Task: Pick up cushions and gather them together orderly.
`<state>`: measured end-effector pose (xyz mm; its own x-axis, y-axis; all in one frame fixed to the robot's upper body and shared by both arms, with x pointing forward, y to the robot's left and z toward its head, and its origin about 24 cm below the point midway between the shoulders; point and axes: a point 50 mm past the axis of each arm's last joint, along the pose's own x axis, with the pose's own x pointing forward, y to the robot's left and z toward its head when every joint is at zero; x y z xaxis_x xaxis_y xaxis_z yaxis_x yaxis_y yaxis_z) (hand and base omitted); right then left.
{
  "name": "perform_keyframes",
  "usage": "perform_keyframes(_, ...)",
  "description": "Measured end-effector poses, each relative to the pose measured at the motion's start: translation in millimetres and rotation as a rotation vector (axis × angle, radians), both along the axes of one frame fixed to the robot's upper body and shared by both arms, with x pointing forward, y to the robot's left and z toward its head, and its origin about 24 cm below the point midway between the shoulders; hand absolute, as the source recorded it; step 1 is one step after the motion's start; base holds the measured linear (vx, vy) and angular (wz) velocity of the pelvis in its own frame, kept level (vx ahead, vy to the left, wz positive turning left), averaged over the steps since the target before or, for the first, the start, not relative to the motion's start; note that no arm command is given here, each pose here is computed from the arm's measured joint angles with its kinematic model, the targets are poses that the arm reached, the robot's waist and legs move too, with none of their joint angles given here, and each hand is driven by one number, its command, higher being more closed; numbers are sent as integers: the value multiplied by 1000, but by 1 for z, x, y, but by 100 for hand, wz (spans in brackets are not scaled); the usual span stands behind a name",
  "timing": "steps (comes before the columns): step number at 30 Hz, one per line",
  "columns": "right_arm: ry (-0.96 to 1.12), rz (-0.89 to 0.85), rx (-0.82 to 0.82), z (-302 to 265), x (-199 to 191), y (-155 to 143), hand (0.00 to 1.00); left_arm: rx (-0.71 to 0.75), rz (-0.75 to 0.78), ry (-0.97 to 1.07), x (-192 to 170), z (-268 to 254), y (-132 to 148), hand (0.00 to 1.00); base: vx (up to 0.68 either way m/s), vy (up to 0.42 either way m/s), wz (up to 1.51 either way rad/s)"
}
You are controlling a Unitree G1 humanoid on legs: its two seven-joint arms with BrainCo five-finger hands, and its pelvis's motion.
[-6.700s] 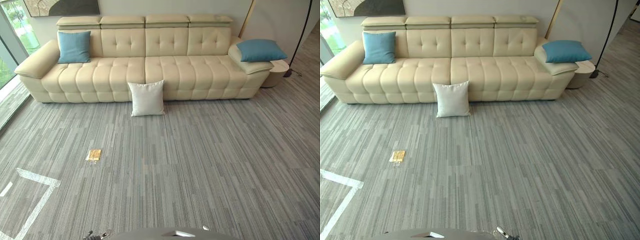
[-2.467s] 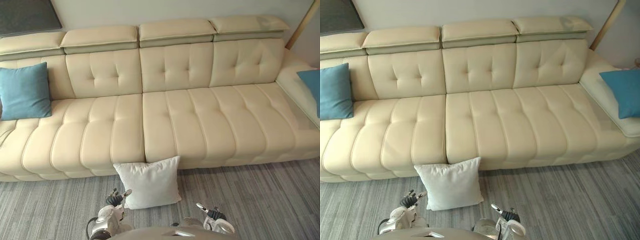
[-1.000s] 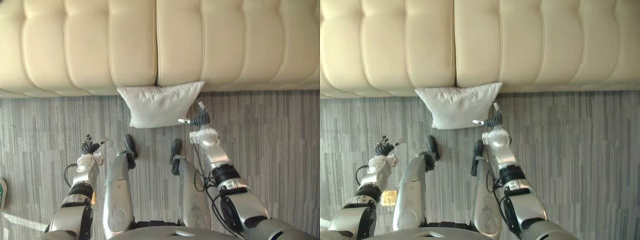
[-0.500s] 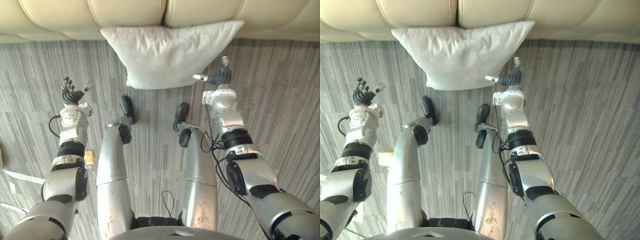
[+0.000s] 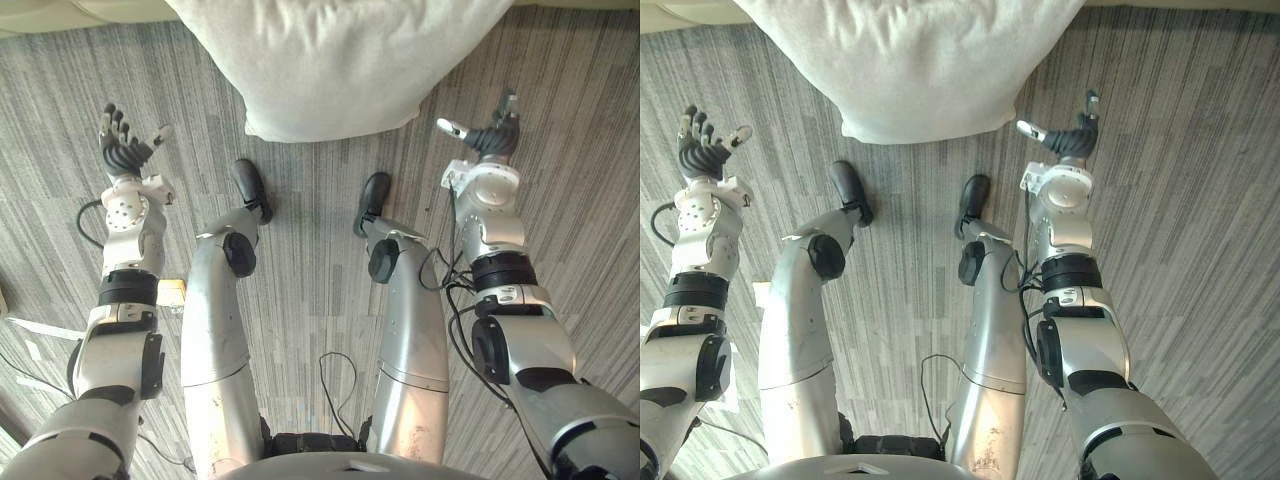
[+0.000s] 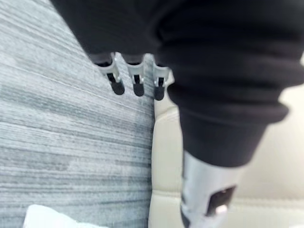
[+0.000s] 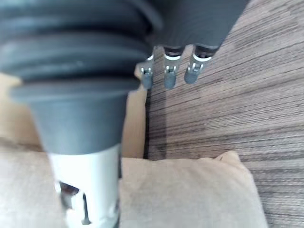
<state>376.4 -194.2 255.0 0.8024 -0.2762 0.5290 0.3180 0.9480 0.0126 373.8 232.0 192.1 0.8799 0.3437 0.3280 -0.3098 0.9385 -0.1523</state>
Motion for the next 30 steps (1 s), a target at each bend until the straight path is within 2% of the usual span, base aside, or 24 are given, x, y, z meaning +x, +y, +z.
perform_keyframes(2,-70,37,-70,17,-4,18,0,47,-6,-30,0,8,-8,0,-65,1,-2)
perform_keyframes(10,-143,62,-123,32,-10,41,0,110,-43,-115,3,36,-33,0,-50,4,0)
perform_keyframes(11,-156,54,-136,35,-11,45,100,118,-59,-134,4,42,-40,0,-40,-7,1)
perform_keyframes(13,-177,68,-134,38,-14,52,100,134,-72,-150,5,48,-49,0,-42,-10,-3)
perform_keyframes(14,-182,77,-128,39,-15,55,100,142,-73,-156,5,50,-52,100,-53,-11,-8)
perform_keyframes(19,-200,108,-94,41,-16,74,100,137,-90,-207,7,67,-77,100,-54,-9,-6)
perform_keyframes(24,-227,179,6,46,-19,90,100,56,-43,-240,3,78,-78,100,-52,-19,5)
perform_keyframes(30,-247,248,145,48,-20,85,100,-3,7,-266,2,91,-71,100,-46,-45,4)
